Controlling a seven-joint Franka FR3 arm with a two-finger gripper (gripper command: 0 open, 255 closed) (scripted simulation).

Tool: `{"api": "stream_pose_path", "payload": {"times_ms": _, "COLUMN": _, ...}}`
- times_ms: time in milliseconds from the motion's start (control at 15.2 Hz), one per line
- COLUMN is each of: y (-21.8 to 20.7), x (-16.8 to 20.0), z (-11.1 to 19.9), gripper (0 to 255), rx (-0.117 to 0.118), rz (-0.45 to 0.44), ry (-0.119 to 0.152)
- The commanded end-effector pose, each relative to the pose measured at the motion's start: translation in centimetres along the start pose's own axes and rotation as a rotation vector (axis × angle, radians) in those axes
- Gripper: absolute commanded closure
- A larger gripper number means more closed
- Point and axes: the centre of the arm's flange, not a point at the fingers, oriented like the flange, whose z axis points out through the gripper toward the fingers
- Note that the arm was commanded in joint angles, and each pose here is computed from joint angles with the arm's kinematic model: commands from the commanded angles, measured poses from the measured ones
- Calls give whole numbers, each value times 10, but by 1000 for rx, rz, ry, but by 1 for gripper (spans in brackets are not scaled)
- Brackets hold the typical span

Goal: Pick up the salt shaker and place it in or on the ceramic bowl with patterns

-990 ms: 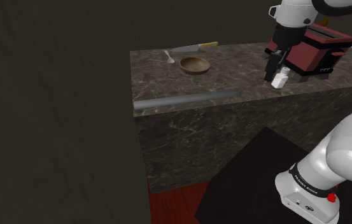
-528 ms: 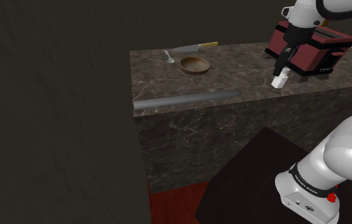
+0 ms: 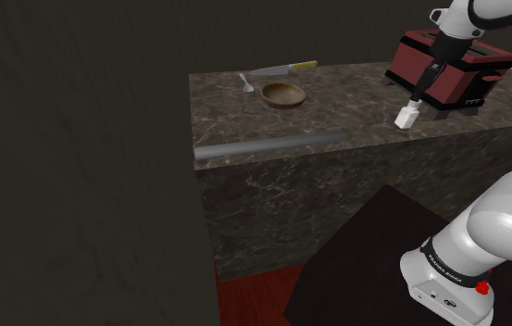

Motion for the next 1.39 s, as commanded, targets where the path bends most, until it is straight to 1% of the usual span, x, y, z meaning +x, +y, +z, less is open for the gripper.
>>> {"api": "stream_pose_path", "payload": {"times_ms": 0, "y": 25, "x": -5, "z": 7, "gripper": 0, "rx": -1, "rz": 6, "ry": 17}}
{"api": "stream_pose_path", "payload": {"times_ms": 528, "y": 26, "x": -4, "z": 47, "gripper": 0, "rx": -1, "rz": 6, "ry": 17}}
{"api": "stream_pose_path", "payload": {"times_ms": 1056, "y": 26, "x": -4, "z": 47, "gripper": 0, "rx": -1, "rz": 6, "ry": 17}}
{"api": "stream_pose_path", "payload": {"times_ms": 1122, "y": 26, "x": -4, "z": 47, "gripper": 255, "rx": -1, "rz": 6, "ry": 17}}
{"api": "stream_pose_path", "payload": {"times_ms": 1320, "y": 26, "x": -4, "z": 47, "gripper": 255, "rx": -1, "rz": 6, "ry": 17}}
